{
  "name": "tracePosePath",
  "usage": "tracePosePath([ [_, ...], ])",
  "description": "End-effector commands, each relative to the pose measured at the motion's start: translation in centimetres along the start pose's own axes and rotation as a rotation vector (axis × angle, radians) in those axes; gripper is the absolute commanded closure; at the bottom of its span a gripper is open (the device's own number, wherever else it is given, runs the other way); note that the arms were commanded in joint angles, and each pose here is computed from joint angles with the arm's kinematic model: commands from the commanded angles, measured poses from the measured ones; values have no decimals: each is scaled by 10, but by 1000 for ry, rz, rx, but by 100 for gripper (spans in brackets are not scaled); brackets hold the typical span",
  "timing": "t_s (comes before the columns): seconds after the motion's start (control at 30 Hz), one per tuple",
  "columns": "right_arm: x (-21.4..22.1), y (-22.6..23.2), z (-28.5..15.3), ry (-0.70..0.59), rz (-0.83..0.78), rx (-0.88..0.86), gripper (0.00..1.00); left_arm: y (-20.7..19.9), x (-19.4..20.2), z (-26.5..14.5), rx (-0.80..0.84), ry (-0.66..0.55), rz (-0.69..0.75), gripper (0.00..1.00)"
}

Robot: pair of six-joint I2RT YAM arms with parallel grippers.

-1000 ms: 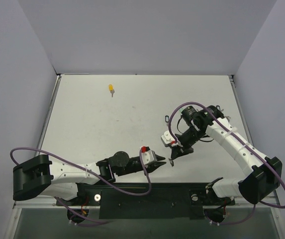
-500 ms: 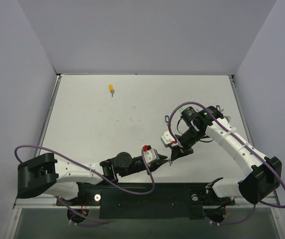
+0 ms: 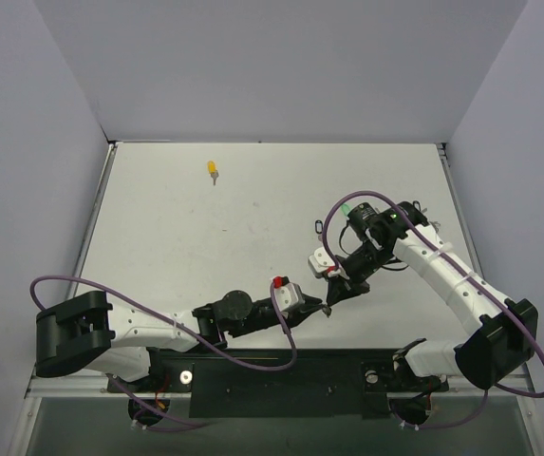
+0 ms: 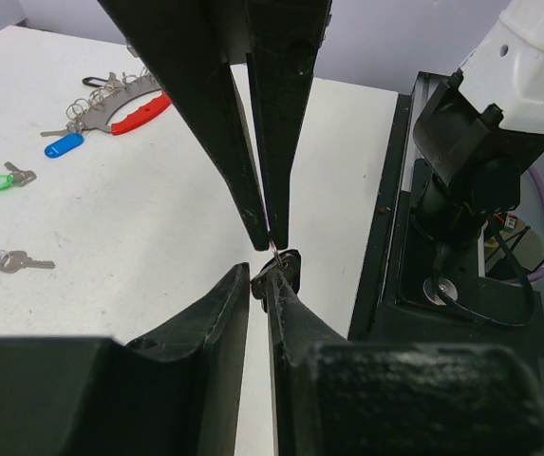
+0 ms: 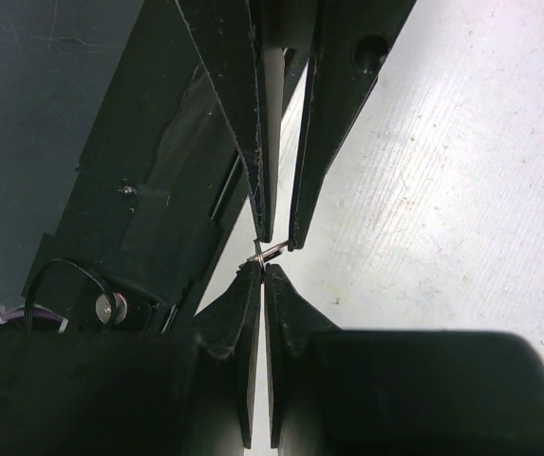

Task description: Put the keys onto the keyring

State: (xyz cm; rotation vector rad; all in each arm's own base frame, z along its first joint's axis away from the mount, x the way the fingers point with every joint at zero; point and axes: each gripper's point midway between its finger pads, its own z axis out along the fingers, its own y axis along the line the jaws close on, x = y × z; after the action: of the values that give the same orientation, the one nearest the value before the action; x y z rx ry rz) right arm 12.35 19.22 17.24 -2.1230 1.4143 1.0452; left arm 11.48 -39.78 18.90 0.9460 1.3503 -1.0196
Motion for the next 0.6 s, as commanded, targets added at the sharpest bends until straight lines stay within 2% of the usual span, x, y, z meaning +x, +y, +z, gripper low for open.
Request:
tracePosePath([
  [0.0, -7, 7, 0, -56, 26, -16, 100, -7, -29, 5, 24, -84, -13, 76],
  [0.57, -9, 7, 0, -62, 31, -15, 100, -10, -31, 9, 42, -86, -20, 75],
])
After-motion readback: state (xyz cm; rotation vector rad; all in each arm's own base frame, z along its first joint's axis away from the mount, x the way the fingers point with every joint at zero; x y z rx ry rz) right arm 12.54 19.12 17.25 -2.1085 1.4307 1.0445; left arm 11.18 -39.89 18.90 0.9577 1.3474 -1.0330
